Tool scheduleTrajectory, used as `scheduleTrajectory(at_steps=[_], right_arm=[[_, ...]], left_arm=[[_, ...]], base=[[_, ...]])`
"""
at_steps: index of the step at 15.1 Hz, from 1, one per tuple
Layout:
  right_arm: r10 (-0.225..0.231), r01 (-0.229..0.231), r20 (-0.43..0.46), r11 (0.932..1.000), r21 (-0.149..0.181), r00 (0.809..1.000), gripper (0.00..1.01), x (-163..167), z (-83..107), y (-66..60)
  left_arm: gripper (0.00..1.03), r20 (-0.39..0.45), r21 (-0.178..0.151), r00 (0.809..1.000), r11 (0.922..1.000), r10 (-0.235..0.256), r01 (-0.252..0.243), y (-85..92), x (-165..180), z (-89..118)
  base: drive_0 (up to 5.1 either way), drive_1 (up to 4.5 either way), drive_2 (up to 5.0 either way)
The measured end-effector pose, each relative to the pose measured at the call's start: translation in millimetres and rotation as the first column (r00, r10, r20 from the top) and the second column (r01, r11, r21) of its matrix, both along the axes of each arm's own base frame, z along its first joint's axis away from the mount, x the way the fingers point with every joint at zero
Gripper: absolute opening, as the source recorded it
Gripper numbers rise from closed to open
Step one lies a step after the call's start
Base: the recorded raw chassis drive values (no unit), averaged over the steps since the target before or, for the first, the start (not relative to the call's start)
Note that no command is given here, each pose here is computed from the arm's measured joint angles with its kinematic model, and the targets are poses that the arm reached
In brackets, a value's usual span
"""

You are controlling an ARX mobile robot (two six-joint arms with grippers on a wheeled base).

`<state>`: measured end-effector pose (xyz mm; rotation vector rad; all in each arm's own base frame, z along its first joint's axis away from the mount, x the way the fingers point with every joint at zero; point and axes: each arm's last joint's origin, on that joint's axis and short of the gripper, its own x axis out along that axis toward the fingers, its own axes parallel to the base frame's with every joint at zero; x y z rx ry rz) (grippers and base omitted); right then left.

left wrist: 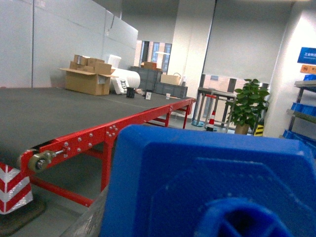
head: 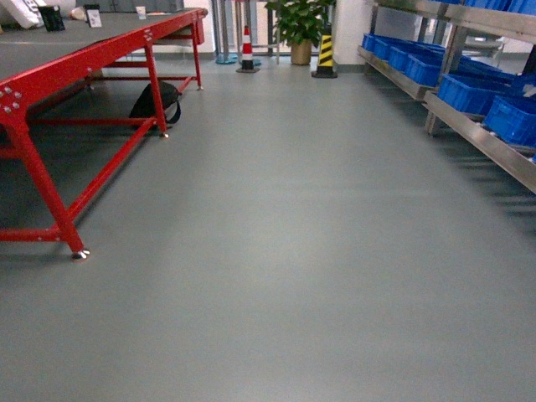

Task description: Sort blue parts and orange caps into right shelf containers

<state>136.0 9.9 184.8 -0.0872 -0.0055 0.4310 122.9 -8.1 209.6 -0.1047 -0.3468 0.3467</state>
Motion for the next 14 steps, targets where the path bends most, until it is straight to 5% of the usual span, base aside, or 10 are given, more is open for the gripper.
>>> scheduleTrajectory(at_steps=[14], right_arm=[[0.000, 0.000, -0.001, 1.0000, 0.000, 1.000, 0.43, 0.0, -0.1, 0.0]], left_arm=[[0.46, -0.002, 0.000, 1.000, 1.0000, 0.000, 0.000, 0.0, 0.1, -0.2]], base=[[0.0, 4.16, -4.2]])
